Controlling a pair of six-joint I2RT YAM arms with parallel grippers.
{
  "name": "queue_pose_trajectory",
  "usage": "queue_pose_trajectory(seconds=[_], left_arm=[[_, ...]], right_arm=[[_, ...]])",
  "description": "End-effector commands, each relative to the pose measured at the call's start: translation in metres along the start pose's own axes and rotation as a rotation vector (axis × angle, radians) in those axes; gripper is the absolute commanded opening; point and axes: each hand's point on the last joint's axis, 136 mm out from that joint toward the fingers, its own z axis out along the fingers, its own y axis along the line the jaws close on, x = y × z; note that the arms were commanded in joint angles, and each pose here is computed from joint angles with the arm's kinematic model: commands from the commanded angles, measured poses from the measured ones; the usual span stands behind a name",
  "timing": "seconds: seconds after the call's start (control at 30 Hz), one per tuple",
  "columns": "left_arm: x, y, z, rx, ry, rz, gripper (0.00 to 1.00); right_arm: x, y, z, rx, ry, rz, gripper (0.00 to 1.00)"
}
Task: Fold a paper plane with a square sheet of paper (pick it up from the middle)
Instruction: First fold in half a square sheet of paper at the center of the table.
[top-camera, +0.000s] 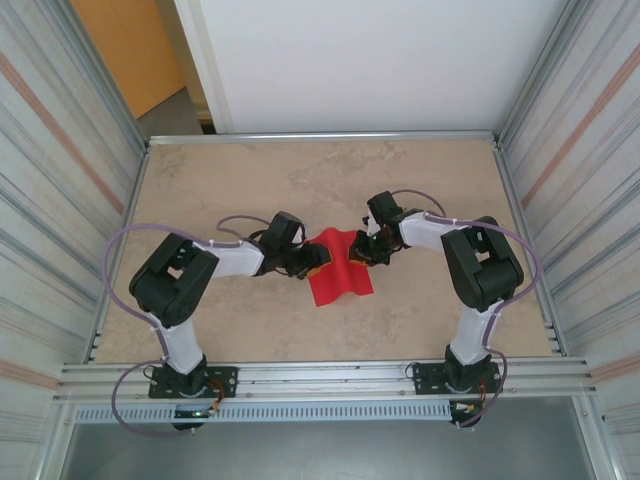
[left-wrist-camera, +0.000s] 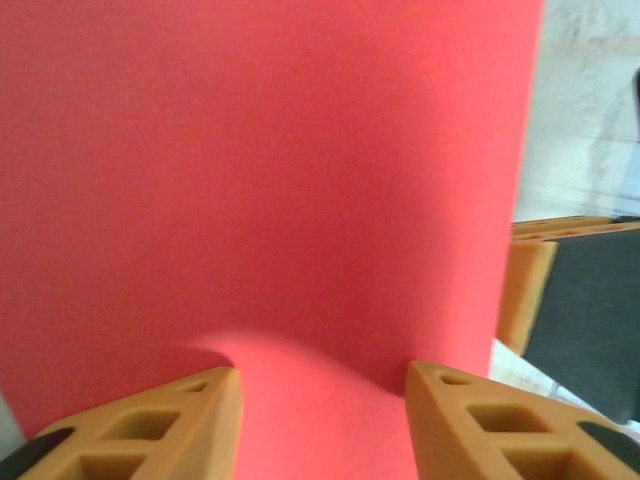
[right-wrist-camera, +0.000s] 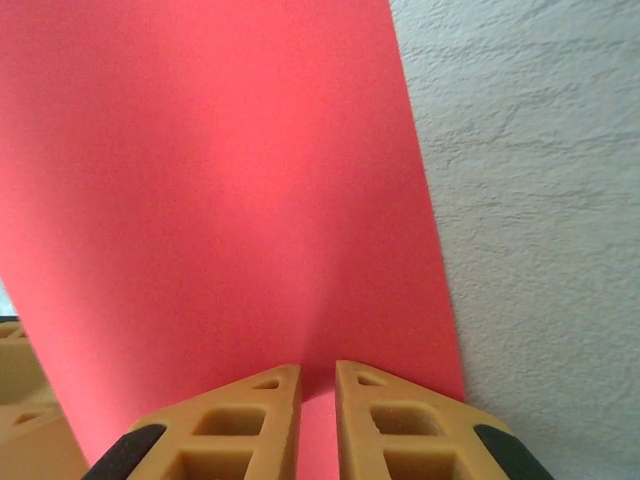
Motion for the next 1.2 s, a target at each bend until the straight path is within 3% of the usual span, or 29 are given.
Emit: queue_pose_trajectory(seconds=[0.0, 0.33, 0.53, 0.67, 0.83, 1.0, 1.17], left_arm=[[0.003, 0.022, -0.002, -0.036, -0.004, -0.025, 0.54], [0.006, 0.023, -0.003, -0.025, 0.008, -0.004, 0.73], [0.01, 0.032, -0.001, -0.073, 0.034, -0.015, 0.71], [0.01, 0.034, 0.0, -0.096, 0.046, -0.018, 0.64], [0.006, 0.029, -0.002, -0.098, 0.046, 0.01, 0.48], [-0.005, 0.012, -0.013, -0.051, 0.014, 0.073, 0.33], [-0.019, -0.022, -0.036, 0.045, -0.02, 0.176, 0.24]], right_arm=[[0.004, -0.01, 0.008, 0.024, 0.031, 0.044, 0.18], [0.016, 0.009, 0.022, 0.002, 0.068, 0.013, 0.18], [0.024, 0.031, 0.032, -0.077, 0.096, 0.021, 0.18], [0.025, 0.037, 0.031, -0.1, 0.097, 0.026, 0.18], [0.021, 0.038, 0.019, -0.121, 0.08, 0.036, 0.19], [0.005, 0.039, -0.016, -0.162, -0.023, 0.04, 0.22], [-0.015, 0.04, -0.065, -0.247, -0.158, 0.02, 0.35]])
